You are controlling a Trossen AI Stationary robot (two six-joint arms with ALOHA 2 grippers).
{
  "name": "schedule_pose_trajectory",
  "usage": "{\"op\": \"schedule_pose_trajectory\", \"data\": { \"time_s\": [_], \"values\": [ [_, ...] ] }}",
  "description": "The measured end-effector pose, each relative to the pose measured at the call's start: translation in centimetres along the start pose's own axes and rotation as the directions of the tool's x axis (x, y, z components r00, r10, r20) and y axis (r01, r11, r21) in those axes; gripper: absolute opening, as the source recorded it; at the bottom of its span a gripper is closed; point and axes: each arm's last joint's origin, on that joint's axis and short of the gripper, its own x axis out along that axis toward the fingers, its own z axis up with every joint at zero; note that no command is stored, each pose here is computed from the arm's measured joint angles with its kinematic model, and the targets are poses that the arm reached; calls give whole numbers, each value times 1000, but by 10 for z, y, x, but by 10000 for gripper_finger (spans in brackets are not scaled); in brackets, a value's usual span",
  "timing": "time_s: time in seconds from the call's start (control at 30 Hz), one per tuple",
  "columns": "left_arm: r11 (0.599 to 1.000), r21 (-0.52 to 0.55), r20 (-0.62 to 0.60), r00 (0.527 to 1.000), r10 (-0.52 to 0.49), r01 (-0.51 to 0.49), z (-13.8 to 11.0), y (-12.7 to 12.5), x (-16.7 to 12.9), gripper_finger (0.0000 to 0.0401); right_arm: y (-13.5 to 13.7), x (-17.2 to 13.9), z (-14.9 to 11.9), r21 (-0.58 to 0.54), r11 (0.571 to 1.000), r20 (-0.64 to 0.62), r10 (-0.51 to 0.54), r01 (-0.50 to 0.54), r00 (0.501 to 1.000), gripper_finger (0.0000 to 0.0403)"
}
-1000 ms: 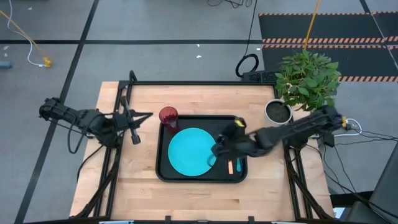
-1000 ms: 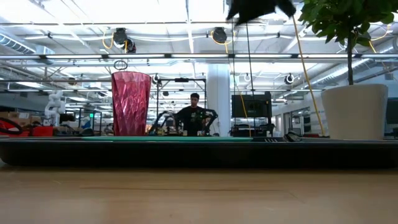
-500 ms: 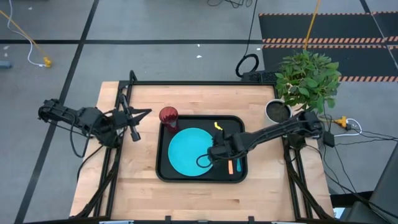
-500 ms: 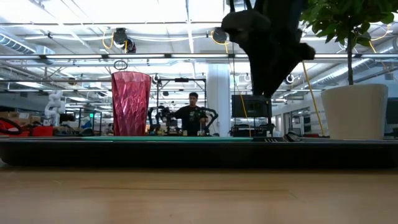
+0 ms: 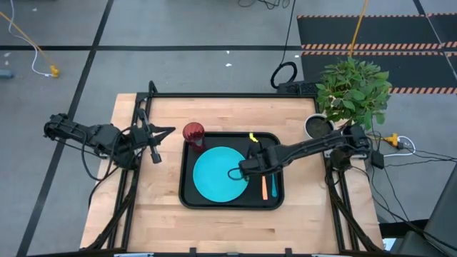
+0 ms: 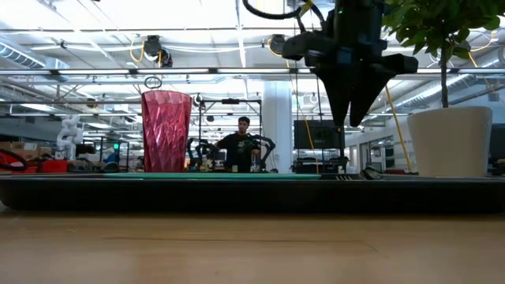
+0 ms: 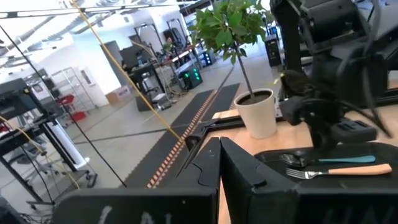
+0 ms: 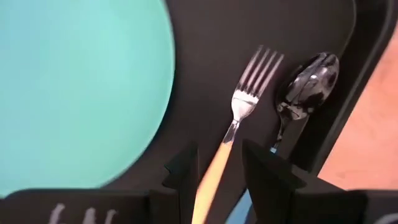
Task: Pick and place plate/cup/fork/spoon on tray
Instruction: Move the yellow fork on the black serving tray
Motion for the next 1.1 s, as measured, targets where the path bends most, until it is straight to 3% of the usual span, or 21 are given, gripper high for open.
{"op": "schedule_pose_trajectory", "data": {
  "time_s": [0.2, 0.6, 1.1],
  "values": [
    [1000, -4, -11, 1000, -4, 4, -1, 0, 0, 10, -9, 15, 9, 150, 988, -48, -29, 36, 998, 114],
    [1000, 6, -18, 1000, -4, 4, -2, -1, 0, 10, -18, 58, -2, 224, 975, -146, 37, -3, 989, 114],
    [1000, 8, -18, 1000, -4, 4, -2, -1, 0, 10, -20, 74, -6, 257, 966, -147, 80, -40, 986, 114]
  ]
}}
